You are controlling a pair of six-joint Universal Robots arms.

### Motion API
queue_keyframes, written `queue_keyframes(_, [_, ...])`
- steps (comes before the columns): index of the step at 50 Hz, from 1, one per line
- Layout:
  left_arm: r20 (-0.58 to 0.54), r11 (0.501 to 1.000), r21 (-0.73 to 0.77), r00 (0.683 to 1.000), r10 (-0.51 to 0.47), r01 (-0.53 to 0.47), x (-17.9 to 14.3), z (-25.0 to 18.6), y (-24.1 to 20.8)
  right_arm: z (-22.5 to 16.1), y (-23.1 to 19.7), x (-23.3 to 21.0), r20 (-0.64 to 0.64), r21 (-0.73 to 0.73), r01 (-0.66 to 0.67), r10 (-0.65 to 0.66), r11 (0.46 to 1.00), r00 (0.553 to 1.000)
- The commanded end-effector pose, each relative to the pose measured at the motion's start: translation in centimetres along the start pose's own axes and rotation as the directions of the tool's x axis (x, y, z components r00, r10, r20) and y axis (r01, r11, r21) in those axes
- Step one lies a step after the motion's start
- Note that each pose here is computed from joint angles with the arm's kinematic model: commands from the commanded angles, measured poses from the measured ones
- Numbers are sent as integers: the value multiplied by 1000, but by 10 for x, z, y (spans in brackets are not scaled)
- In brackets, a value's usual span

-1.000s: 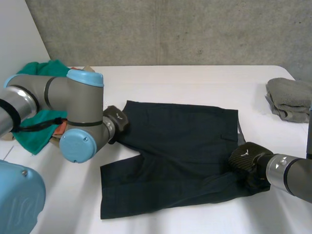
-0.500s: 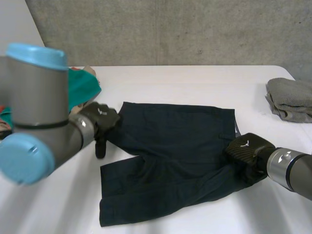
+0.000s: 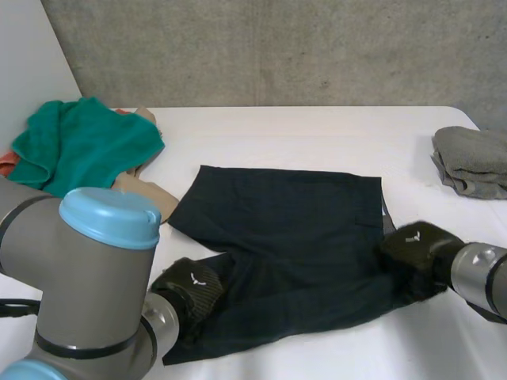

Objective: Fold the laundry.

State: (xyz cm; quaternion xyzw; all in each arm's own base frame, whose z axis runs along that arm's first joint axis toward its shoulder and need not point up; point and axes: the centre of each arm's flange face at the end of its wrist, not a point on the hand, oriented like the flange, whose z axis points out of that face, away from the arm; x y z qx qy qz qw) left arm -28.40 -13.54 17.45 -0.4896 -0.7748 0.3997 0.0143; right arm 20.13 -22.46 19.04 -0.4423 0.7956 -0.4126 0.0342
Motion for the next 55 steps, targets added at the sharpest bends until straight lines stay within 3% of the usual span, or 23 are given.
queue_keyframes(1, [-134, 997, -59, 990, 48, -57, 22, -25, 15, -32, 23, -13, 225, -154, 221, -183, 963, 957])
queue_keyframes(2, [-176, 993, -82, 982, 66, -81, 28, -33, 19, -38, 27, -15, 298, -167, 281, -223, 945, 928])
queue_keyframes(5, [-228, 987, -114, 970, 88, -117, 36, -41, 22, -34, 31, -16, 355, -152, 352, -282, 924, 891])
queue_keyframes(8, [-210, 986, -110, 972, 102, -127, 32, -34, 18, -18, 28, -13, 301, -132, 323, -273, 937, 914])
queue_keyframes(13, [7, 992, -10, 992, 123, -123, -10, -7, -24, 20, 9, 9, 81, -48, 197, -193, 979, 978])
queue_keyframes(16, [144, 990, 89, 985, 99, -112, -42, 13, -56, 35, -5, 23, -25, 23, 153, -153, 988, 988])
queue_keyframes(19, [210, 980, 163, 975, 78, -114, -59, 28, -79, 47, -15, 36, -105, 77, 140, -131, 987, 986])
queue_keyframes(23, [298, 951, 282, 954, 43, -131, -82, 60, -112, 68, -26, 59, -240, 147, 131, -93, 980, 966])
queue_keyframes(26, [363, 921, 358, 932, 17, -157, -94, 94, -135, 90, -33, 78, -366, 208, 158, -73, 965, 928])
queue_keyframes(32, [445, 909, 341, 893, 69, -240, -99, 148, -136, 133, -39, 88, -488, 284, 260, -95, 923, 868])
queue_keyframes(36, [465, 903, 334, 881, 92, -271, -88, 152, -140, 150, -37, 93, -556, 276, 316, -118, 908, 823])
queue_keyframes(40, [488, 921, 306, 871, 66, -241, -87, 146, -138, 146, -43, 98, -582, 305, 322, -93, 896, 808])
queue_keyframes(46, [502, 947, 289, 865, -24, -142, -99, 127, -131, 120, -52, 101, -546, 357, 221, 11, 908, 838])
queue_keyframes(51, [456, 936, 345, 884, -102, -70, -104, 100, -129, 82, -36, 80, -377, 205, 37, 44, 978, 925])
queue_keyframes(55, [399, 921, 388, 908, -128, -41, -99, 86, -127, 64, -12, 63, -257, 34, -105, 110, 994, 960])
